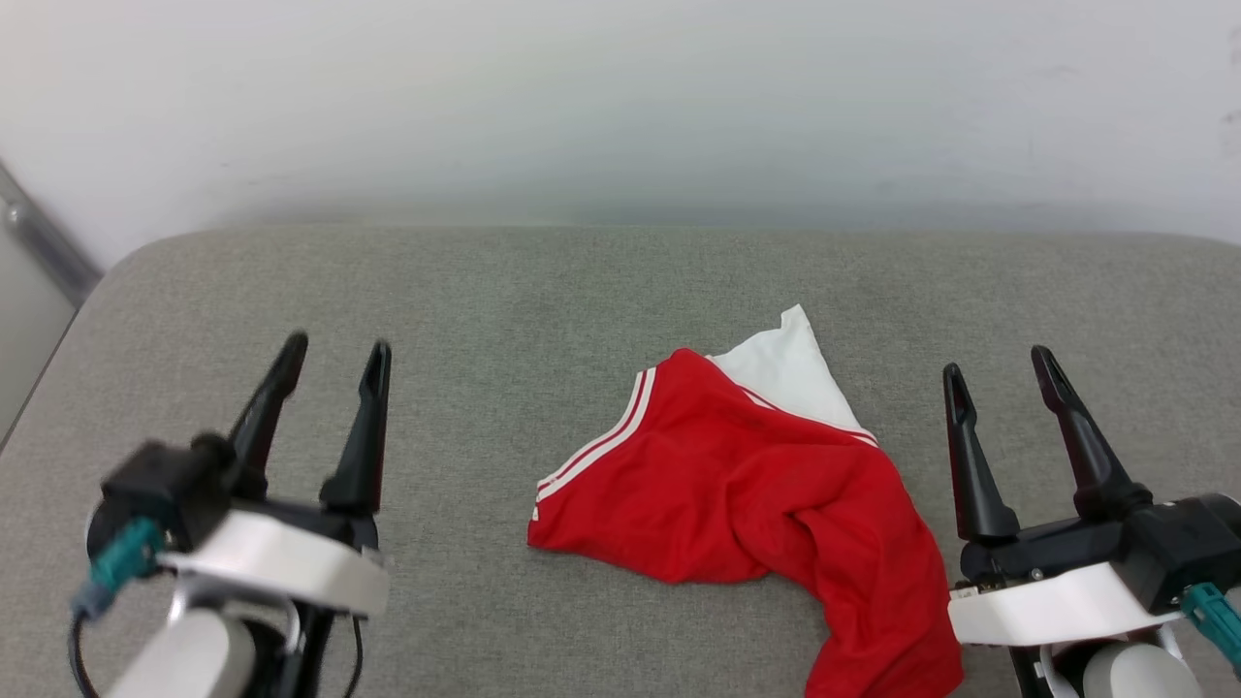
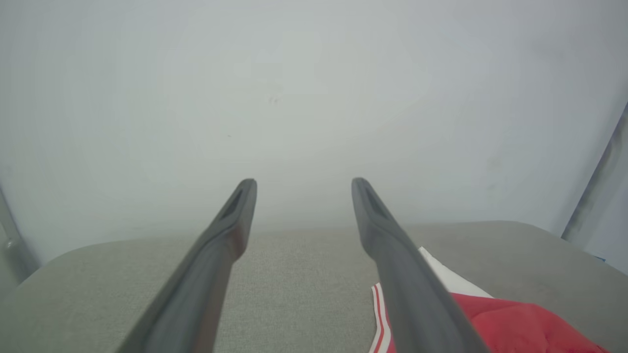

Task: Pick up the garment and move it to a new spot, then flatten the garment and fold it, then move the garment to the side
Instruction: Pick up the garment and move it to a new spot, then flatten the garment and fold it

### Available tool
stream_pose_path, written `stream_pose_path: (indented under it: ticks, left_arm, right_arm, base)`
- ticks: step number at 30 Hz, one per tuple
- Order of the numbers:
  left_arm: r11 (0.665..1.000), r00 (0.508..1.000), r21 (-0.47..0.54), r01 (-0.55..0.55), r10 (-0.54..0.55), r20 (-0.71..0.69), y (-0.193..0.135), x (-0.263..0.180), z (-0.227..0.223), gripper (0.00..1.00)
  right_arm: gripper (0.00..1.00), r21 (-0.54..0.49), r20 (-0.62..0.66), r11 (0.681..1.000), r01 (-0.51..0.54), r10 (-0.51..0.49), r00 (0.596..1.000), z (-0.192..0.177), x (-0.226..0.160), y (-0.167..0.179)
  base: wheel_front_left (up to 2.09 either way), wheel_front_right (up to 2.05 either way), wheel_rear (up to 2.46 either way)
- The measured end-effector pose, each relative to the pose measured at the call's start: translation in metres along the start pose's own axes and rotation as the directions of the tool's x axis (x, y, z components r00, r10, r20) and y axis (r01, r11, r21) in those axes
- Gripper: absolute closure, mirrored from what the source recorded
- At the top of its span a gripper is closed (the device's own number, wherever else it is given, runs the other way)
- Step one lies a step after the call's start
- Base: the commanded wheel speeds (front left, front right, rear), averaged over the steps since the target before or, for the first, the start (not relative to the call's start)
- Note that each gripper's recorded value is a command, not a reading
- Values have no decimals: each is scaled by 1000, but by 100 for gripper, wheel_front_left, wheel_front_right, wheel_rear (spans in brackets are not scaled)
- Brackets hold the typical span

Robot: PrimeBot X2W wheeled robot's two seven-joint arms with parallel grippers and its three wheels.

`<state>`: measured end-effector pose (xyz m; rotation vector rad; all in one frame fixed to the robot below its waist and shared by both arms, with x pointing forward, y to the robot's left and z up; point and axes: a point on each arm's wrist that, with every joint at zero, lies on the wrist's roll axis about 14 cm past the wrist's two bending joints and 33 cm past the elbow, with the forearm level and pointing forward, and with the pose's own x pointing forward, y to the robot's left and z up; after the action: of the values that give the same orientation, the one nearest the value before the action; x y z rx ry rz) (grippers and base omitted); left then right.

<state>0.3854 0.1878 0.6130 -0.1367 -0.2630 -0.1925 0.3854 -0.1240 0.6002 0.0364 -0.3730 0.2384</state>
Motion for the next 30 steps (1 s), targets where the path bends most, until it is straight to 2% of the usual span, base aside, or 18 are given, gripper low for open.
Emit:
stream_pose_path:
  ticks: [4, 14, 18, 21, 23, 25, 30]
  left_arm:
    - [998, 998, 22, -61, 61, -9, 0, -28, -14, 0]
    - [994, 994, -20, -104, 104, 23, -7, -42, -21, 0]
    - [995, 995, 3, -96, 96, 10, -5, -41, -28, 0]
    - [995, 995, -1, -99, 99, 6, -3, -39, -32, 0]
    - [992, 992, -4, -123, 123, 1, 4, -38, -35, 0]
    - [990, 990, -3, -143, 143, 5, 11, -37, -35, 0]
    - [985, 985, 10, -174, 174, -9, 23, -35, -43, 0]
  right_arm:
    - [0, 6, -18, 1000, -11, 11, 1000, -5, -3, 5]
    - [0, 15, -38, 1000, -9, 9, 999, -14, -1, 4]
    - [0, 47, -135, 999, 12, -6, 991, -40, -1, -1]
    - [0, 22, -234, 1000, -9, 14, 972, -56, 11, -1]
    - [0, -1, -331, 1000, -16, 14, 944, -72, 17, -6]
    - [0, -10, -439, 999, -45, 36, 898, -90, 20, -7]
    - [0, -26, -682, 988, -153, 94, 725, -129, 32, -9]
  base:
    - [0, 0, 0]
    - [0, 0, 0]
    - [0, 0, 0]
    - [0, 0, 0]
    - [0, 0, 0]
    - [0, 0, 0]
    - [0, 0, 0]
